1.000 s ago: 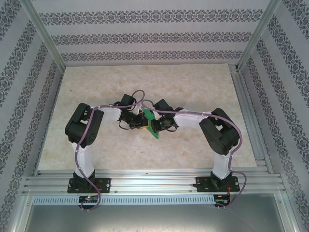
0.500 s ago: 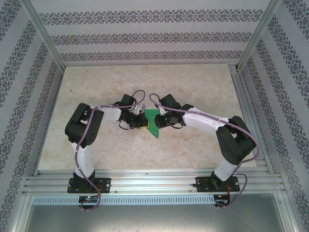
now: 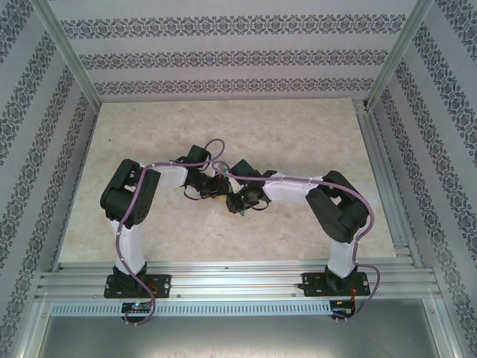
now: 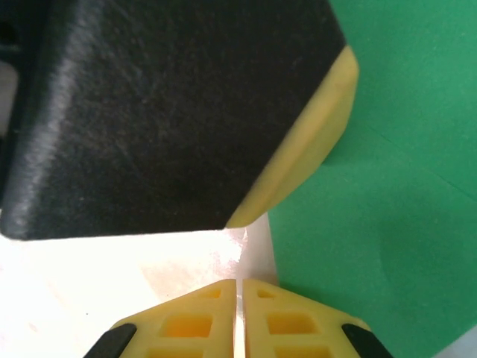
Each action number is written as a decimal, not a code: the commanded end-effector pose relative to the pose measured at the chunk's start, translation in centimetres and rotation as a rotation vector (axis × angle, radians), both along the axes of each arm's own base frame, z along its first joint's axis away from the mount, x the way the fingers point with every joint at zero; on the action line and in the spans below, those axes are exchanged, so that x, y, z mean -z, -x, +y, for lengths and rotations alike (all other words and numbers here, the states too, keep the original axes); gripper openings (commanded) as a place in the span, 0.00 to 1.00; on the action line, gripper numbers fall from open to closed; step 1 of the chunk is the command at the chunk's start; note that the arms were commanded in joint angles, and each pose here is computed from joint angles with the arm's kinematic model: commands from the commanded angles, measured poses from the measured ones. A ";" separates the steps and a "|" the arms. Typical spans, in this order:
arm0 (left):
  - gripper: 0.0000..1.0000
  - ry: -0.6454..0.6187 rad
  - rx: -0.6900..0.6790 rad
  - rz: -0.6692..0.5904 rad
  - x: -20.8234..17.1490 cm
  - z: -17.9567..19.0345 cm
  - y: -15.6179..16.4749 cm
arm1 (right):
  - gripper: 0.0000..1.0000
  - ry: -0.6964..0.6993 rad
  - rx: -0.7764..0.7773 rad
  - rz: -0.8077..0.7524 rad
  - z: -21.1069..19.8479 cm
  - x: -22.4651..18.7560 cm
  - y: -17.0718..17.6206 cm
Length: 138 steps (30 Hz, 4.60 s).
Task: Fold a paper plane with a square sheet of paper (fold left side to right side)
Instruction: Third fold the triangle at the center of the table.
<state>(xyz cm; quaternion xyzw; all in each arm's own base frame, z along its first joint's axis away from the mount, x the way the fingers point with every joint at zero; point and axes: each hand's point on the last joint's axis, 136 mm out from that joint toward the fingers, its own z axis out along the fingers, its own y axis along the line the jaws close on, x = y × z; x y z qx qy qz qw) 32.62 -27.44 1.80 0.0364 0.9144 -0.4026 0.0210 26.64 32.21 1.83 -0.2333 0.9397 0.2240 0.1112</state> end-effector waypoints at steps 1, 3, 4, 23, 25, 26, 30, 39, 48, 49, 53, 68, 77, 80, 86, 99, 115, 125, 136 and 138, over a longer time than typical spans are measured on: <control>0.03 -0.180 -0.005 0.071 4.5 2.3 1.9 | 0.11 0.001 0.011 -0.017 -0.4 0.0 -0.5; 0.03 -0.184 -0.005 0.070 4.5 2.3 1.9 | 0.11 0.002 0.012 -0.009 -0.7 0.2 -0.3; 0.03 -0.186 -0.003 0.071 4.5 2.3 2.0 | 0.11 0.005 0.014 -0.006 -0.9 0.3 -0.2; 0.03 -0.204 -0.004 0.072 5.1 2.5 1.8 | 0.11 -0.080 0.037 0.146 -2.7 3.1 4.7; 0.03 -0.205 -0.003 0.071 5.0 2.5 1.7 | 0.11 -0.080 0.041 0.171 -3.1 3.7 5.5; 0.03 -0.206 -0.003 0.071 5.0 2.5 1.8 | 0.11 -0.081 0.043 0.177 -3.2 3.8 5.7; 0.03 -0.213 0.000 0.072 5.1 2.6 1.8 | 0.11 -0.056 0.035 0.208 -4.3 4.6 7.1; 0.03 -0.214 -0.001 0.066 4.9 2.6 1.7 | 0.11 -0.048 0.058 0.238 -6.6 4.9 9.5; 0.03 -0.215 0.003 0.061 4.7 2.6 1.7 | 0.11 -0.099 0.036 0.177 -6.0 0.8 8.5; 0.03 -0.214 0.003 0.060 4.7 2.6 1.7 | 0.12 -0.119 0.035 0.159 -5.6 -0.1 8.0; 0.03 -0.206 0.000 0.055 4.6 2.5 1.5 | 0.12 -0.219 0.043 0.092 -4.0 -3.4 5.3; 0.03 -0.175 0.000 0.040 3.6 1.9 1.1 | 0.11 -0.184 0.083 0.103 -2.3 0.8 2.0; 0.16 -0.121 0.004 -0.067 -1.7 0.8 -1.5 | 0.11 -0.086 0.117 0.182 -4.9 4.3 5.3; 0.18 -0.107 -0.002 -0.130 -4.6 0.9 -2.2 | 0.10 -0.075 0.117 0.186 -5.1 4.6 5.3; 0.07 -0.059 0.017 -0.131 -5.5 0.4 0.3 | 0.10 -0.063 0.111 0.187 -5.1 4.8 5.2; 0.02 -0.006 0.043 -0.078 -1.6 -3.3 3.7 | 0.10 -0.035 0.102 0.191 -5.3 4.9 5.4; 0.00 -0.199 -0.017 -0.087 2.5 -0.7 3.5 | 0.10 -0.004 0.099 0.193 -5.8 4.9 5.7; 0.00 -0.346 -0.091 -0.146 3.2 3.8 0.6 | 0.10 0.022 0.099 0.201 -6.5 5.3 6.2; 0.00 -0.365 -0.211 -0.176 2.9 8.5 -3.8 | 0.10 0.021 0.102 0.204 -6.5 5.3 6.4; 0.01 -0.367 -0.223 -0.186 2.8 9.0 -4.9 | 0.10 0.022 0.101 0.204 -6.6 5.3 6.4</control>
